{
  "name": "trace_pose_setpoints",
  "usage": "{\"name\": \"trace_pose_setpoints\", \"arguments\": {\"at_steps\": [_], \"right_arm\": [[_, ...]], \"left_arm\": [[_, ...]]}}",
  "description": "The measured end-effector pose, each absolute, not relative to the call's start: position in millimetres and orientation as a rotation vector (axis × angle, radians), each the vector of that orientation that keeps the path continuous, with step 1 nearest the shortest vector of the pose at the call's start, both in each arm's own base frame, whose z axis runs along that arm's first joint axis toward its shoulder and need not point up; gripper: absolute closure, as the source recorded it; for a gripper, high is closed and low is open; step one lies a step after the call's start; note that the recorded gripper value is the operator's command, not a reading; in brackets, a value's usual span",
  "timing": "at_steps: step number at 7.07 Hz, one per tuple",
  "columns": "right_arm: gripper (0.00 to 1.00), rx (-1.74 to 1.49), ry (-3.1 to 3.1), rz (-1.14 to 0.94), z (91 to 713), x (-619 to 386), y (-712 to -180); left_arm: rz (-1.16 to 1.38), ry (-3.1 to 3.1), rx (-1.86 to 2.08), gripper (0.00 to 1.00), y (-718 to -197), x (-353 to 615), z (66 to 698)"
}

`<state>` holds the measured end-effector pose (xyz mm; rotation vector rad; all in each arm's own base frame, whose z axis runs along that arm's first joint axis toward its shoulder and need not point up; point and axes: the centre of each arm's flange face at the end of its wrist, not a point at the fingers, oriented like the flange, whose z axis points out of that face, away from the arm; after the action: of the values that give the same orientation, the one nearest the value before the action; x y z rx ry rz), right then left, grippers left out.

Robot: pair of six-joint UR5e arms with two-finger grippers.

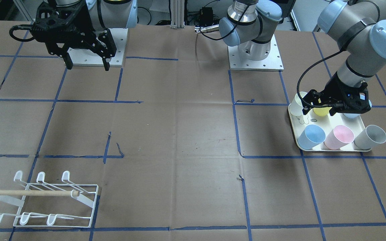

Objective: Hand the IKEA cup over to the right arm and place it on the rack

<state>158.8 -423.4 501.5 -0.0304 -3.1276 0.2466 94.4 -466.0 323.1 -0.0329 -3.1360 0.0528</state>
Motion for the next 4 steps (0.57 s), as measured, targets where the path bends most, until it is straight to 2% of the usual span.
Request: {"name": "trace_pose_setpoints", "arguments": {"at_steps": [4], "right_arm": [[0.00,-0.029,-3.127,0.247,501.6,158.3,-422.9]], "left_arm": [[0.011,-3.123,-0.026,0.02,-472.8,97.6,251.2]]}}
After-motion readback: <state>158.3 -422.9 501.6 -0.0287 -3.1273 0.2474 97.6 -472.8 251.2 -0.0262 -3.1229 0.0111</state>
